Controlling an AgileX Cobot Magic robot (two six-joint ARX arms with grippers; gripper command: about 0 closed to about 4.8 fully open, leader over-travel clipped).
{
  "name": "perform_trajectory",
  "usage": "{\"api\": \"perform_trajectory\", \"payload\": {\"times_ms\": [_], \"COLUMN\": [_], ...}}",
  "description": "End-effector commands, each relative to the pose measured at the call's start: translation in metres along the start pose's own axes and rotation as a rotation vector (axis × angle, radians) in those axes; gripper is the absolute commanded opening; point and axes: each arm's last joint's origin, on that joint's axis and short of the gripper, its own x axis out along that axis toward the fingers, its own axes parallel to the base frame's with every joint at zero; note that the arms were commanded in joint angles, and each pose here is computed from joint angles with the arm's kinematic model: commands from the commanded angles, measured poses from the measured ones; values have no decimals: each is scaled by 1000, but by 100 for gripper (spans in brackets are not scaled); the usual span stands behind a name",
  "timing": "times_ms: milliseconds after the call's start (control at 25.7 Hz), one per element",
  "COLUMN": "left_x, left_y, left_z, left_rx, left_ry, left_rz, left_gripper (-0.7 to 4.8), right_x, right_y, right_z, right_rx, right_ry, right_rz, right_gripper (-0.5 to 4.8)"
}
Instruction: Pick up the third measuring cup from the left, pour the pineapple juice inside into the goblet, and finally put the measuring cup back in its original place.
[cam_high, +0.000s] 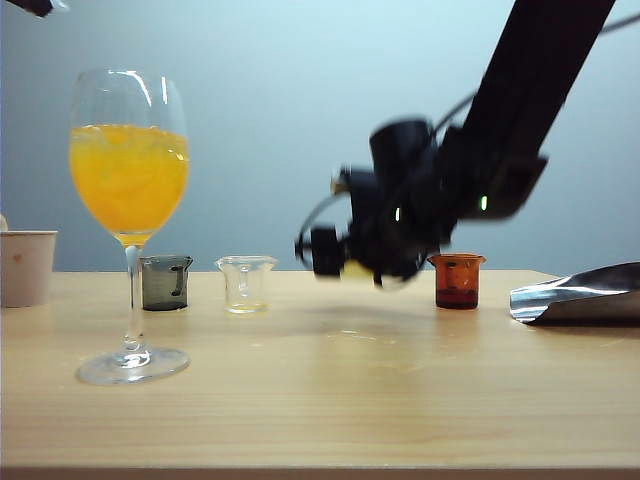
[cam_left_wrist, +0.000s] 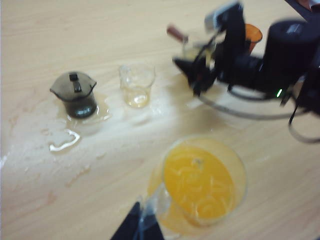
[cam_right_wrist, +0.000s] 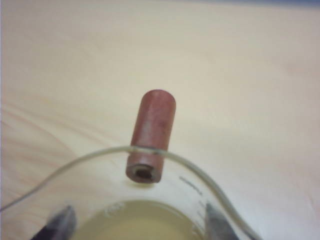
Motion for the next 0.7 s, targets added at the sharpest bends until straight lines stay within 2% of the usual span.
{"api": "perform_trajectory", "payload": {"times_ms": [39,156,311,506,700], "left_x": [-16,-38,-61,-84,-83], "left_y": [-3,-8,-14,-20,-19], "left_z": [4,5,-6,-17,-16], "left_rx": [-2,-64,-59,-47,-27], "left_ry": [0,-14,-42,-94,-95], "left_rz": [2,-2,-46,-43,-41], "left_gripper": [-5,-5,-5,-5,-5], "right_x": [-18,-44,-79,-117,-138], "right_y": [6,12,25,56,94], "right_z": [43,81,120,143,145], "right_rx": [-2,-25,-90,-117,-145], "right_ry": [-60,-91,-137,-121,-128], "right_rz": [99,121,173,291,390], "right_gripper": [106,106,106,106,107]}}
